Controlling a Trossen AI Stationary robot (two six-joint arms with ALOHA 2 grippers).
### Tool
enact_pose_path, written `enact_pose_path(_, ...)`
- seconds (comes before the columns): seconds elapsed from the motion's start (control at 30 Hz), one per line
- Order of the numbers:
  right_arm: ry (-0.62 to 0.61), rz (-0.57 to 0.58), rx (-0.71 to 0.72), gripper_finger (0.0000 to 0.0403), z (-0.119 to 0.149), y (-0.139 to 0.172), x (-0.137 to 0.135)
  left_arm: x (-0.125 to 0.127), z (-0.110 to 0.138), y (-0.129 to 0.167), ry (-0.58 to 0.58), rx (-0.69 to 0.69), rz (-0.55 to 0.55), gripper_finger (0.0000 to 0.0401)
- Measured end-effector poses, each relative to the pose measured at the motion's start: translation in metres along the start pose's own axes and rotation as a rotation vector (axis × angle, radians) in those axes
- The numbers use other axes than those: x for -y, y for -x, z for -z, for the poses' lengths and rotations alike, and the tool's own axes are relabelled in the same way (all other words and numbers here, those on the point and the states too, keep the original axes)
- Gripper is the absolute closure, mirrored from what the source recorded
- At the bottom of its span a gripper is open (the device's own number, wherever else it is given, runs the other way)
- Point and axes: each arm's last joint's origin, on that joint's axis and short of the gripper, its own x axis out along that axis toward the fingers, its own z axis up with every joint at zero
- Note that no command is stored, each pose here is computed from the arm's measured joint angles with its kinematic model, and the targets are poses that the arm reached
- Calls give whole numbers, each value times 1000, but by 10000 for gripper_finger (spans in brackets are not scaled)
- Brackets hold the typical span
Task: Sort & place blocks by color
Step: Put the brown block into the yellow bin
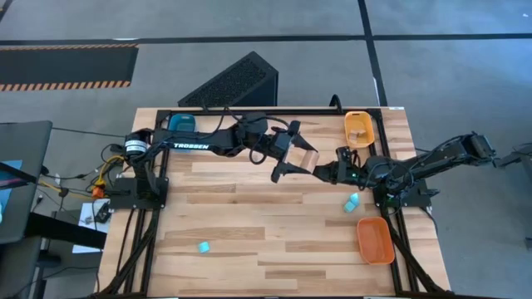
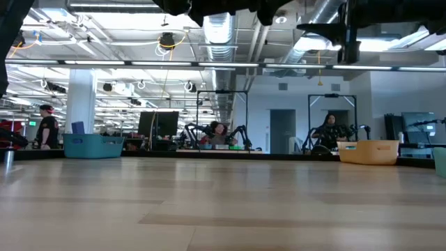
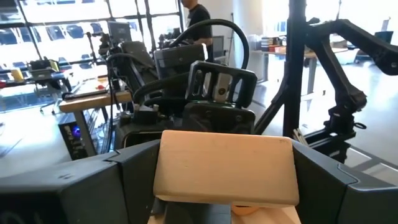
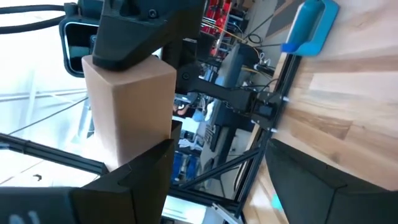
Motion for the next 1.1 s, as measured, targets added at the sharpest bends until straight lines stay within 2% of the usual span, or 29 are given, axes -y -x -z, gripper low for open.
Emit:
enact_pose_path(0.27, 47, -29, 17, 122, -7, 2, -4, -4, 0, 2, -5, 2, -25, 140)
enact_pose_path(0.57, 51, -12, 99, 122, -16, 13, -11, -26, 4, 16, -15, -22, -98, 140)
enact_pose_path(0.7, 49, -90, 146, 122, -23, 19, -24, -27, 19, 16, -19, -114, -95, 140)
enact_pose_path(0.77, 78, -105, 156, 122, -24, 20, -26, -27, 20, 16, -32, -118, -90, 140)
enact_pose_path(0.9, 91, -98, 167, 122, -26, 19, -24, -25, 10, 16, -55, -80, -86, 140)
enact_pose_path(1.1, 59, -16, 135, 122, -22, 15, -14, -23, 8, 13, -57, -81, -95, 140)
